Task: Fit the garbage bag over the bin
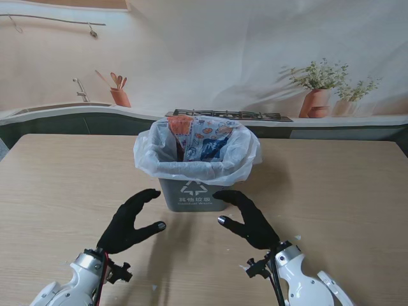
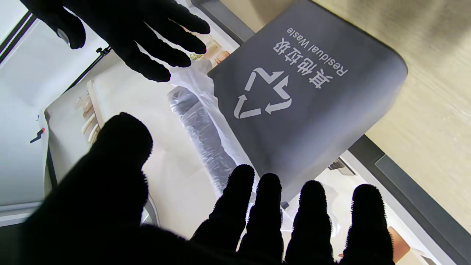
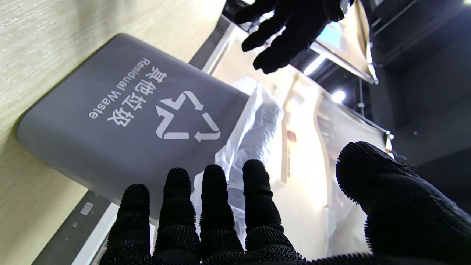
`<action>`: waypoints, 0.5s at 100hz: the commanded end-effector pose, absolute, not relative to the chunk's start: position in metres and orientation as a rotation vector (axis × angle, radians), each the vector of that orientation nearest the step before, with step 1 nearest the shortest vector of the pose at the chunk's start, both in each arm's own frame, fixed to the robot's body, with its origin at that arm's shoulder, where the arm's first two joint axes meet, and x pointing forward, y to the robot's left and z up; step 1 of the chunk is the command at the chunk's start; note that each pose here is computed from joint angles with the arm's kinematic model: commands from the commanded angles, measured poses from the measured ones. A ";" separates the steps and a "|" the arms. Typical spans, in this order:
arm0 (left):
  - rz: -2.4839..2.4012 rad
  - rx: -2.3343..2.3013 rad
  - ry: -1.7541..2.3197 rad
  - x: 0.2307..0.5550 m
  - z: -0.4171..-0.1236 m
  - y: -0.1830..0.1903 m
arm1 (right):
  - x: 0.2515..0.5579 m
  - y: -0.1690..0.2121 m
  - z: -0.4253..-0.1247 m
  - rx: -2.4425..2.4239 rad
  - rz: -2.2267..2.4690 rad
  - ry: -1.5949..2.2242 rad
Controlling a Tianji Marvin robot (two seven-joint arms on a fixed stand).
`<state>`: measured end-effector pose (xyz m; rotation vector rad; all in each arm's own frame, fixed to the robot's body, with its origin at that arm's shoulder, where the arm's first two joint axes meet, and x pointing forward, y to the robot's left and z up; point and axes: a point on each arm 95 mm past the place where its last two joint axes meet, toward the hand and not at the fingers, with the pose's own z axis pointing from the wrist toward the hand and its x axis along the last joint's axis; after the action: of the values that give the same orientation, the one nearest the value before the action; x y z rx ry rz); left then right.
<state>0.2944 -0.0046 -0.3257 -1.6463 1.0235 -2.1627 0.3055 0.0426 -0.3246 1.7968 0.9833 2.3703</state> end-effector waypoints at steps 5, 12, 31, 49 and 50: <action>-2.152 -1.689 1.023 0.293 -0.331 -0.008 | 0.302 0.047 -0.330 1.828 2.358 0.985; -2.152 -1.692 1.025 0.294 -0.331 -0.009 | 0.301 0.046 -0.331 1.828 2.360 0.973; -2.149 -1.704 1.027 0.295 -0.330 -0.012 | 0.301 0.044 -0.332 1.821 2.347 0.962; -2.137 -1.722 1.028 0.298 -0.334 -0.014 | 0.302 0.042 -0.334 1.837 2.330 0.946; -2.136 -1.724 1.028 0.298 -0.334 -0.014 | 0.303 0.042 -0.334 1.838 2.330 0.945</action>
<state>0.2988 -0.0120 -0.3309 -1.6967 1.0172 -2.1464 0.3046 0.0397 -0.3300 1.8073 0.9537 2.3411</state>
